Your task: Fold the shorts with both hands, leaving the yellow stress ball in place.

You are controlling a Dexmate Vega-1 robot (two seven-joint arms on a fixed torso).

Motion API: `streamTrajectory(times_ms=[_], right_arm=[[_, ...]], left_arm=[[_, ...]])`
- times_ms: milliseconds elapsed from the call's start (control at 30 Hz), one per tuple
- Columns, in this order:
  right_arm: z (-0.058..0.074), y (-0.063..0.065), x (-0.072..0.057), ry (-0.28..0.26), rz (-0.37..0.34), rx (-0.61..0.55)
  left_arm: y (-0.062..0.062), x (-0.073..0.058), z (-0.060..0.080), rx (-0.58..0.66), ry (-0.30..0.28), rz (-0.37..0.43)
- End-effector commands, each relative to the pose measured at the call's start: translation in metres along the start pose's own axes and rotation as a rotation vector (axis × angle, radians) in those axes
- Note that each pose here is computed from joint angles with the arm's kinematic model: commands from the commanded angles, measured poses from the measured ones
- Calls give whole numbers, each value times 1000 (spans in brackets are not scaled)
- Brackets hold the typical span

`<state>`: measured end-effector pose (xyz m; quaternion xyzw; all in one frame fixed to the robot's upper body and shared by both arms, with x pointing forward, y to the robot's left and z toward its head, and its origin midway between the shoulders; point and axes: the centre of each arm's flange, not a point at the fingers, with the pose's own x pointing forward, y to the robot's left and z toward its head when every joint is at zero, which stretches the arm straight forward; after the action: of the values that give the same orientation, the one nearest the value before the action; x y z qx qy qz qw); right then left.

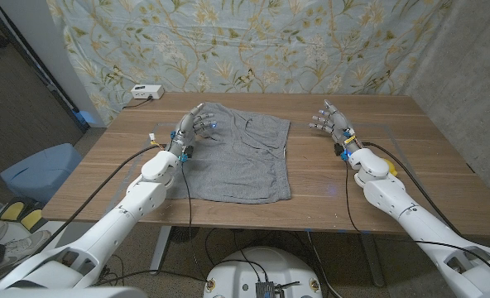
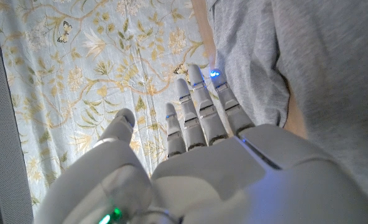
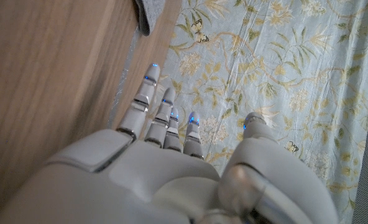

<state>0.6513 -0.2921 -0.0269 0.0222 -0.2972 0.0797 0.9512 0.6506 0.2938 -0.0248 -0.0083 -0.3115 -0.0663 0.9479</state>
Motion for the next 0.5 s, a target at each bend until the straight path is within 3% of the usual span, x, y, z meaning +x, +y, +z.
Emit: streamTrajectory(times_ms=[33,233,500], right_arm=[[8,1,-3,-23,-32,-58],[20,8,-8,-8,16,-218],[33,16,-19,13,65,-394]], left_arm=[[4,-3,11,116,-57,-22],[0,-13,24,287,-75,-25],[-4,-37,40,494,-91,-6]])
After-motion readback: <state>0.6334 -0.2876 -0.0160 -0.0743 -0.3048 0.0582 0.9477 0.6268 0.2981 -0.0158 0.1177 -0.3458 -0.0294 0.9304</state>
